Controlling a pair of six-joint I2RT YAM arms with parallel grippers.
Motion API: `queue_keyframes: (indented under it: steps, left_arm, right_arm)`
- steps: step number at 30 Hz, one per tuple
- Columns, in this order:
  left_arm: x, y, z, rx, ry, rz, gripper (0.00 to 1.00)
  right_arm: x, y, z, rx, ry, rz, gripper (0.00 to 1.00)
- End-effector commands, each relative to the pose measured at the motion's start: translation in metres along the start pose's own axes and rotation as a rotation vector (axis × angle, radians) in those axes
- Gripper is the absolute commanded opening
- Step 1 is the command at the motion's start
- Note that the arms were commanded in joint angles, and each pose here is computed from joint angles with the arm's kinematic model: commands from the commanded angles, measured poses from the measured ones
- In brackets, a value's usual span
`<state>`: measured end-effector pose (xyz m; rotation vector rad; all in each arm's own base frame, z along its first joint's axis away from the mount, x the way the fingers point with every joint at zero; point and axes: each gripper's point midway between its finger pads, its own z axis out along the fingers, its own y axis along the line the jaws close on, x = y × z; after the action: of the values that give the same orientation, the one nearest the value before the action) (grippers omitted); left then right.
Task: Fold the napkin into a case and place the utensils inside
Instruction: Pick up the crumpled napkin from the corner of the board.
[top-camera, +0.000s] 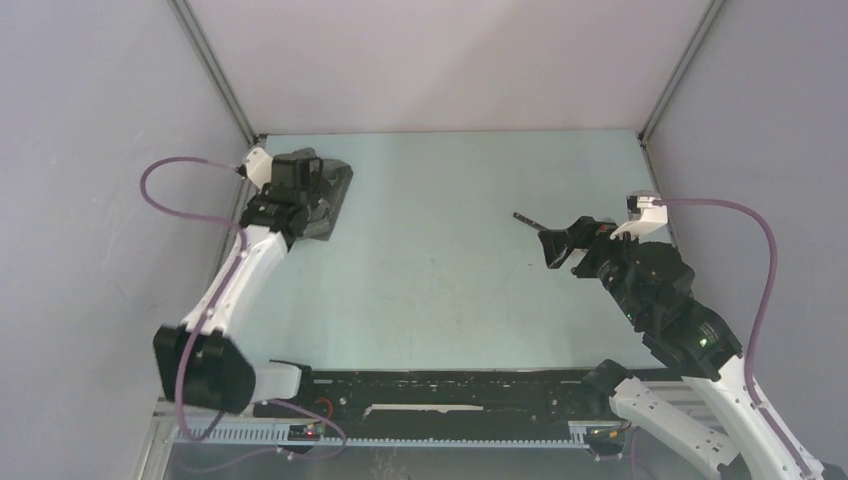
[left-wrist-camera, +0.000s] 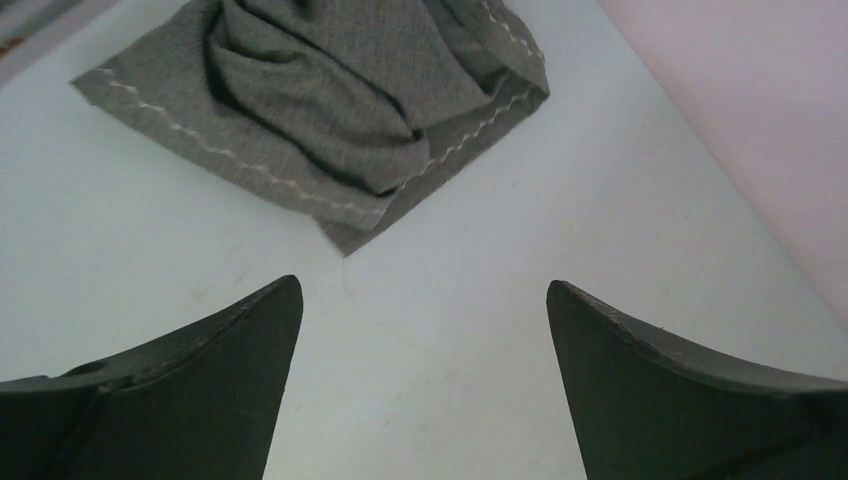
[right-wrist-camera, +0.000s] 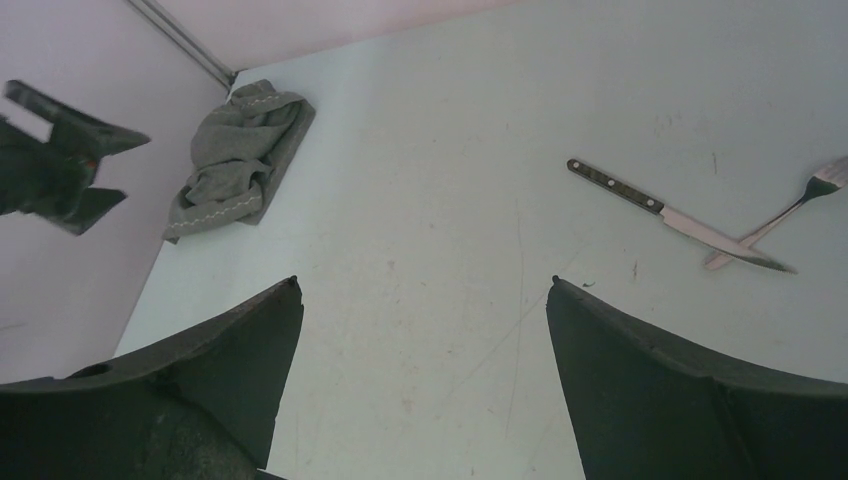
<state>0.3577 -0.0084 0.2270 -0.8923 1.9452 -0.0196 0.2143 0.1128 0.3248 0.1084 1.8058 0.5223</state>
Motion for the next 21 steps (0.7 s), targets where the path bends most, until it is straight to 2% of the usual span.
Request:
queue_keyframes:
  steps: [1,6,11,14,17,21]
  left_arm:
    - [-0.02,-0.048,0.064,0.021,-0.073,-0.319,0.98]
    - [-0.026,-0.077,0.133,-0.04,-0.078,-0.531,0.93]
    - [-0.021,-0.08,0.197,-0.115,-0.052,-0.715,0.94]
    - [-0.02,-0.073,0.227,-0.204,-0.046,-0.698,0.83]
    - [-0.013,-0.067,0.251,-0.287,-0.008,-0.692,0.82]
    - [0.005,-0.067,0.277,-0.292,0.059,-0.708,0.8]
  right_arm:
    - [-0.008,0.005,0.001,-0.019,-0.054,0.057,1.0]
    - [0.0,0.002,0.008,-0.008,-0.047,0.054,1.0]
    - [0.01,-0.004,0.013,0.02,-0.026,0.045,1.0]
    - [0.014,-0.007,0.015,0.03,-0.021,0.041,1.0]
    - [0.016,-0.008,0.017,0.033,-0.022,0.039,1.0]
    - [0.018,-0.008,0.021,0.035,-0.022,0.037,1.0]
